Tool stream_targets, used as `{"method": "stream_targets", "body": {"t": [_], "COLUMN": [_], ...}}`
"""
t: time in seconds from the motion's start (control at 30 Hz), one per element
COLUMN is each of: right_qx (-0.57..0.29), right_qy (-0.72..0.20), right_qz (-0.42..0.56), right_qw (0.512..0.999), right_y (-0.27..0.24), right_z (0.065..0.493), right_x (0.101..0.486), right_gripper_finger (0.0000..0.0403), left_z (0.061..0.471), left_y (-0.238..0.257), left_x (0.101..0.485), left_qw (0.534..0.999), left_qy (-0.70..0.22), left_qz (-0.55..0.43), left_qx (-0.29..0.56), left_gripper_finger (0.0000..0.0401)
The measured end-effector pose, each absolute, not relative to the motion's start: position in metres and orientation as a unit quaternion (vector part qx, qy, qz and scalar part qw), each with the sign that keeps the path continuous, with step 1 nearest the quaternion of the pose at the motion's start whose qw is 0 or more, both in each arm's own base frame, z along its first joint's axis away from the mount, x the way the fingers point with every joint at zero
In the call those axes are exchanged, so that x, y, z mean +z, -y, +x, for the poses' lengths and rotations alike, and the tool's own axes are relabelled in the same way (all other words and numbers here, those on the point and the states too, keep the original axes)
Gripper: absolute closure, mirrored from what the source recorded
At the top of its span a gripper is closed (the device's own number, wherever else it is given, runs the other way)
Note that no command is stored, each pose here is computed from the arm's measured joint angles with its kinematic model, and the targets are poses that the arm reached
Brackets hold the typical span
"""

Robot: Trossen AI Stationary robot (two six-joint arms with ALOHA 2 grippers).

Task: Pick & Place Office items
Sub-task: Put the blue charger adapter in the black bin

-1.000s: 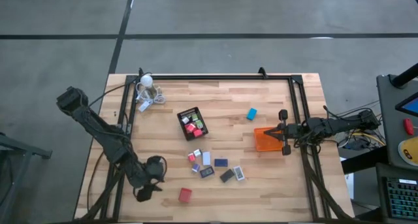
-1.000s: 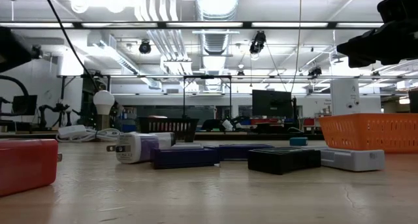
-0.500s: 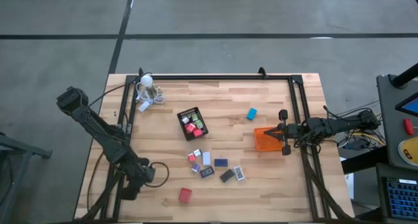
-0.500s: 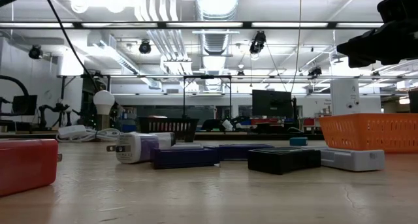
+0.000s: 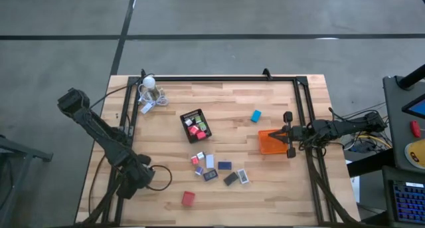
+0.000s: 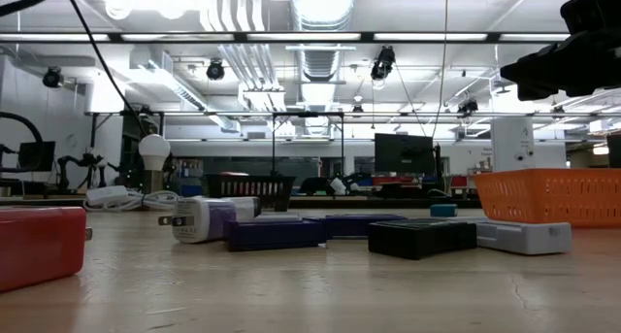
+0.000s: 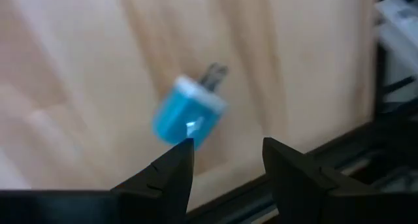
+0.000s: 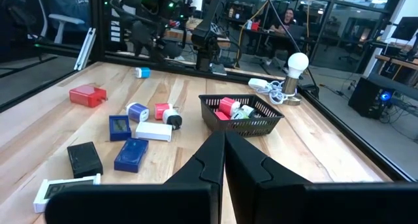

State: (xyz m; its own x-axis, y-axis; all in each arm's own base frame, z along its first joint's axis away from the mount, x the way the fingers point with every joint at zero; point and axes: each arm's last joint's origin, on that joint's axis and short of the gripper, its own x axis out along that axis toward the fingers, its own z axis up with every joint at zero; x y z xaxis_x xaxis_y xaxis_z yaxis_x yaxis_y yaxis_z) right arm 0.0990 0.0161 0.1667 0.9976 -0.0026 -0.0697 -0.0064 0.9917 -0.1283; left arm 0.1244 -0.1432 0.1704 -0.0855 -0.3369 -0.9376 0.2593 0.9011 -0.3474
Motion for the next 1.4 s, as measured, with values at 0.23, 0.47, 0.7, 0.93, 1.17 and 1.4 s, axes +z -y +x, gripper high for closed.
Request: {"method": "stream_targets", "body": {"t": [0.23, 0.47, 0.7, 0.93, 1.17, 1.4], "right_qx": [0.001, 0.001, 0.001, 0.001, 0.001, 0.001], "right_qy": [-0.035, -0.035, -0.035, -0.035, -0.035, -0.035], "right_qz": [-0.064, -0.064, -0.064, -0.064, -0.064, -0.064], "right_qw": [0.997, 0.997, 0.997, 0.997, 0.997, 0.997], "right_y": [-0.016, -0.016, -0.016, -0.016, -0.016, -0.016], "right_z": [0.099, 0.099, 0.099, 0.099, 0.099, 0.099], "right_x": [0.167, 0.167, 0.167, 0.167, 0.167, 0.167], "right_gripper_finger": [0.0394, 0.0394, 0.0394, 0.0394, 0.0394, 0.0394], "left_z": [0.130, 0.138, 0.138, 0.138, 0.137, 0.139], "left_y": [0.142, 0.149, 0.148, 0.147, 0.147, 0.149], "left_x": [0.185, 0.201, 0.200, 0.200, 0.200, 0.200], "left_qw": [0.701, 0.730, 0.731, 0.730, 0.728, 0.734], "left_qy": [-0.679, -0.638, -0.638, -0.639, -0.634, -0.628], "left_qz": [0.045, 0.066, 0.080, 0.081, 0.096, 0.089], "left_qx": [-0.213, -0.238, -0.229, -0.228, -0.242, -0.243], "left_gripper_finger": [0.0213, 0.0213, 0.0213, 0.0214, 0.0215, 0.0215]}}
